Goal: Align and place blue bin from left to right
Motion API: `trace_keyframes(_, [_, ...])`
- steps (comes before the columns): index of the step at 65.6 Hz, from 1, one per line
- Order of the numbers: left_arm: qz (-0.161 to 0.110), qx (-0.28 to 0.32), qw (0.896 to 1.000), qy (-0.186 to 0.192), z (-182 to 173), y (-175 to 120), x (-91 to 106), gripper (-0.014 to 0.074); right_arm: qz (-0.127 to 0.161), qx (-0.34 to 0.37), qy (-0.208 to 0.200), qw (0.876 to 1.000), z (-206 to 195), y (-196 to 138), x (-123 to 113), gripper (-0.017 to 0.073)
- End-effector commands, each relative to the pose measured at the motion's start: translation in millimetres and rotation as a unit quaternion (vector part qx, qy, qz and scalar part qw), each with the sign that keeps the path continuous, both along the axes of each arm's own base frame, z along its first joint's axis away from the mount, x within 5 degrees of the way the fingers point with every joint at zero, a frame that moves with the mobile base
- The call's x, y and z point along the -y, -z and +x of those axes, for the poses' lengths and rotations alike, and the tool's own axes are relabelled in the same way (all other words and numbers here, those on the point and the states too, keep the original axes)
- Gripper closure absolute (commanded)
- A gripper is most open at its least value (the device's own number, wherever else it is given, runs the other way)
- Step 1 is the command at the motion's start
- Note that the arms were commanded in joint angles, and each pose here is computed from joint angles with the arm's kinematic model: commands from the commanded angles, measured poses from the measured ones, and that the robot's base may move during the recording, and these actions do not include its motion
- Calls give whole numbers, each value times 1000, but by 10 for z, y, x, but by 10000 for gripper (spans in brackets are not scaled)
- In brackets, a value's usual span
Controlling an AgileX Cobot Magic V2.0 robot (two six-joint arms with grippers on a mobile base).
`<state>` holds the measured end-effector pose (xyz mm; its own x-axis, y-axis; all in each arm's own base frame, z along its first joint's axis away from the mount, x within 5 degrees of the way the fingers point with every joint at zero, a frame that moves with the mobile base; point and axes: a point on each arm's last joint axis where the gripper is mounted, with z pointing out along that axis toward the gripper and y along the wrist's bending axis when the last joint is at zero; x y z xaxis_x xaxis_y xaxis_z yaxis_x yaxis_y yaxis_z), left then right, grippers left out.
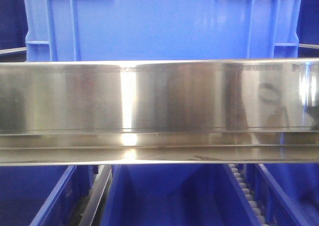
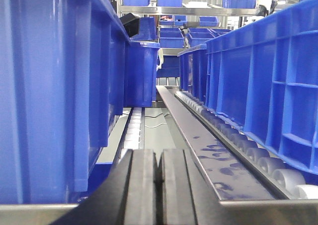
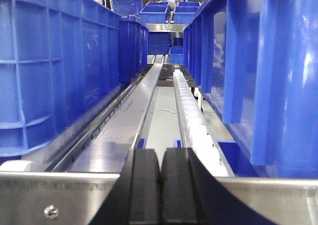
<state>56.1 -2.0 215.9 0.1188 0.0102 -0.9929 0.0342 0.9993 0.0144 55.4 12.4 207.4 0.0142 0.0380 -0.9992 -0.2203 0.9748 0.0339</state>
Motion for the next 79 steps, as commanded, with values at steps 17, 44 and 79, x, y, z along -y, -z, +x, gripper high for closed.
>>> trace_keyframes(17, [4,6,1000,-1,-5,-13,0,704,1,11,0,1000,-4,-20,1,638])
trace_keyframes(44, [4,6,1000,-1,-5,-13,0,704,1,11,0,1000,-4,-20,1,638])
trace_keyframes(79, [-1,9,1000,0,-7,-27,-1,704,10,53,0,999,-11,-97,2,638])
